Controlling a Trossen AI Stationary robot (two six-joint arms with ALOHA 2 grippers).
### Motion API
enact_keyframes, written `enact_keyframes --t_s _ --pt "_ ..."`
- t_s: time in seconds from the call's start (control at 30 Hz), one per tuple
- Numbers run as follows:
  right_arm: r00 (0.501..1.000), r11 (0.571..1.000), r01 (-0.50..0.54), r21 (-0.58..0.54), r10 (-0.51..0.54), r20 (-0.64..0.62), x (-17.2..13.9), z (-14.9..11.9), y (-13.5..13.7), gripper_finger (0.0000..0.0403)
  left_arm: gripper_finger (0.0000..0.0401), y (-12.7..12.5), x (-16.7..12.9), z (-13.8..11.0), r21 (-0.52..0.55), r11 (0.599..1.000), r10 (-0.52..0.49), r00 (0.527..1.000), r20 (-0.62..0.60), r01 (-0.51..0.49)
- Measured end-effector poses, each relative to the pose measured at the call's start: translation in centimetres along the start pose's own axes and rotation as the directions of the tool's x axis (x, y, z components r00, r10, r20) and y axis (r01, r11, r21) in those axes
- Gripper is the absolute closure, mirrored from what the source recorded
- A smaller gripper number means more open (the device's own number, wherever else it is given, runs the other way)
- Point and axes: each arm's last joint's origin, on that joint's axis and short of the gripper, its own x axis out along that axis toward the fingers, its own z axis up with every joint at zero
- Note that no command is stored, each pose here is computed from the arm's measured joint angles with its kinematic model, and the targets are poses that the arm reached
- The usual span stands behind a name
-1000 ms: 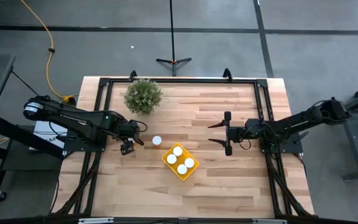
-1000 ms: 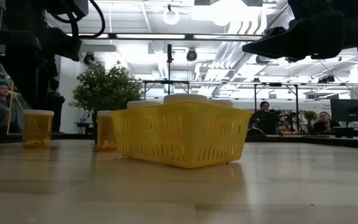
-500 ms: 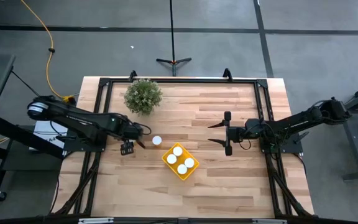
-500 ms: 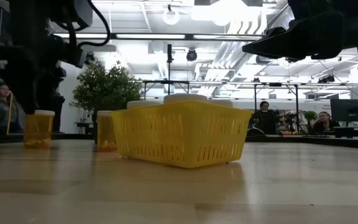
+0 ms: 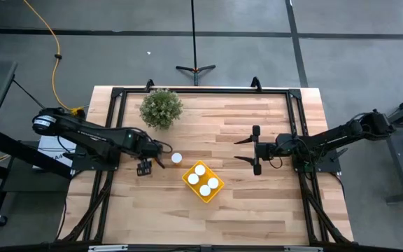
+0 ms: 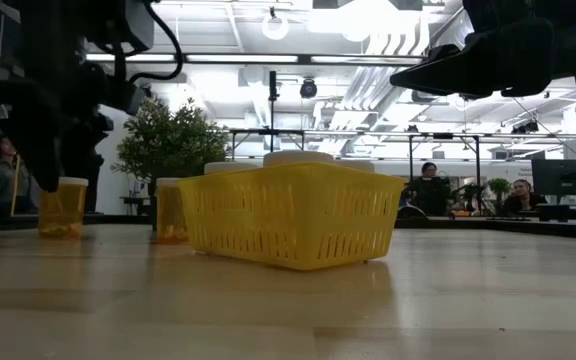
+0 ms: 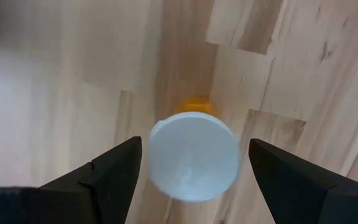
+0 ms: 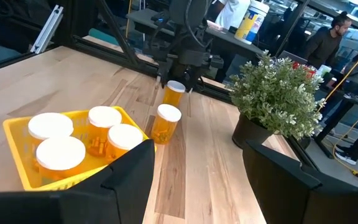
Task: Pick and place pill bottles into a basket
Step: Put the pill bottle into the yellow transparent bin
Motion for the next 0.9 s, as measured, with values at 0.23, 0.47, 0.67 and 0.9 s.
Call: enact_keyframes --t_s 0.23,0.47,0.67,0.9 --pt "1.0 1.0 -0.001 -0.002 0.001 -0.003 0.0 -0.03 0.01 0.0167 0.0068 -0.07 1.13 -0.45 -0.015 1.0 -0.018 1.0 0.002 0.018" --pt "1.0 1.0 -0.001 -0.001 0.001 -0.003 0.0 -0.03 0.0 0.0167 0.0069 -0.17 1.27 -0.1 0.018 1.0 -0.014 1.0 0.028 0.013" --pt "1.0 1.0 -0.002 -0.002 0.002 -0.007 0.0 -0.07 0.02 0.0167 0.0112 -0.18 1.27 -0.06 0.022 1.0 -0.016 0.999 0.032 0.015" --pt "1.0 1.0 -0.004 -0.003 0.004 -0.015 0.0 -0.14 0.04 0.0167 0.0164 -0.25 1.27 -0.09 0.03 0.999 -0.037 0.999 0.025 0.037"
